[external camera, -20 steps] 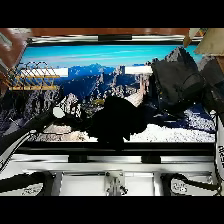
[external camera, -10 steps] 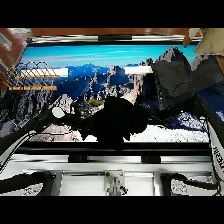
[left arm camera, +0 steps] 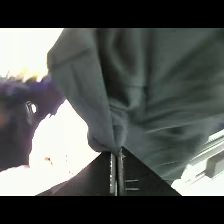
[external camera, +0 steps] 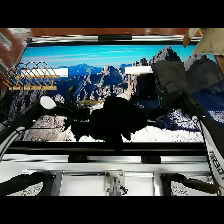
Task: Fold the shirts.
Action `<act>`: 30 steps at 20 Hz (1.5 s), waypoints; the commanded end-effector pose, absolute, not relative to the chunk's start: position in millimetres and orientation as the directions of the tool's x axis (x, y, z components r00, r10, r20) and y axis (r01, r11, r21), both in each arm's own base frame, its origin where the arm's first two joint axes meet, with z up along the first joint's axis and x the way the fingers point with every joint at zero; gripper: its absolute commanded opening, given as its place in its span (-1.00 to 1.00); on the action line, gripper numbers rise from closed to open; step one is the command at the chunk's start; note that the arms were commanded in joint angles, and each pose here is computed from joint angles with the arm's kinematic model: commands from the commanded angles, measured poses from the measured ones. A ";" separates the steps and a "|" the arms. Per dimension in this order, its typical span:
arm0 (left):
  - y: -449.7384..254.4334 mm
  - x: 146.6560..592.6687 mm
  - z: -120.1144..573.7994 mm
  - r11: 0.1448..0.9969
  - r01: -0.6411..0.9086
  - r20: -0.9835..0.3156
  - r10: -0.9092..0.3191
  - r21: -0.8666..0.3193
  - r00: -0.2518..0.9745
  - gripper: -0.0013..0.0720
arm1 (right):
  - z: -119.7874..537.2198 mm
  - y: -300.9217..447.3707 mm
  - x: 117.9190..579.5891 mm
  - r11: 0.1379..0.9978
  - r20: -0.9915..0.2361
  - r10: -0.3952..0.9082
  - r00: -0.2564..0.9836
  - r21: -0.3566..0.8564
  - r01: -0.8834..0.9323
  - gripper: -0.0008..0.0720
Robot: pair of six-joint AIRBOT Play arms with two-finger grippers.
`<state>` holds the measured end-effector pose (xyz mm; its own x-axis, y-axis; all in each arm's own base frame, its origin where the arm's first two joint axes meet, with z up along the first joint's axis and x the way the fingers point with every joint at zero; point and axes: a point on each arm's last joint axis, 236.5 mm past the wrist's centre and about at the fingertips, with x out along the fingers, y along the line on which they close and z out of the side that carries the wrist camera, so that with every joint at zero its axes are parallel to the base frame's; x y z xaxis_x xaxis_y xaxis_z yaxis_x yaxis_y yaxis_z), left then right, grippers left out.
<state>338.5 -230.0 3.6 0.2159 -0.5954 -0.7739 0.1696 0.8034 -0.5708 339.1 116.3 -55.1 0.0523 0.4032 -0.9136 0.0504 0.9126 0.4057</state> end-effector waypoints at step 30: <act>-71.6 371.7 249.7 0.965 0.240 -0.609 -0.256 -0.110 0.751 -0.87 | 392.0 98.8 530.7 0.903 -0.038 0.323 0.946 0.312 -0.296 -0.77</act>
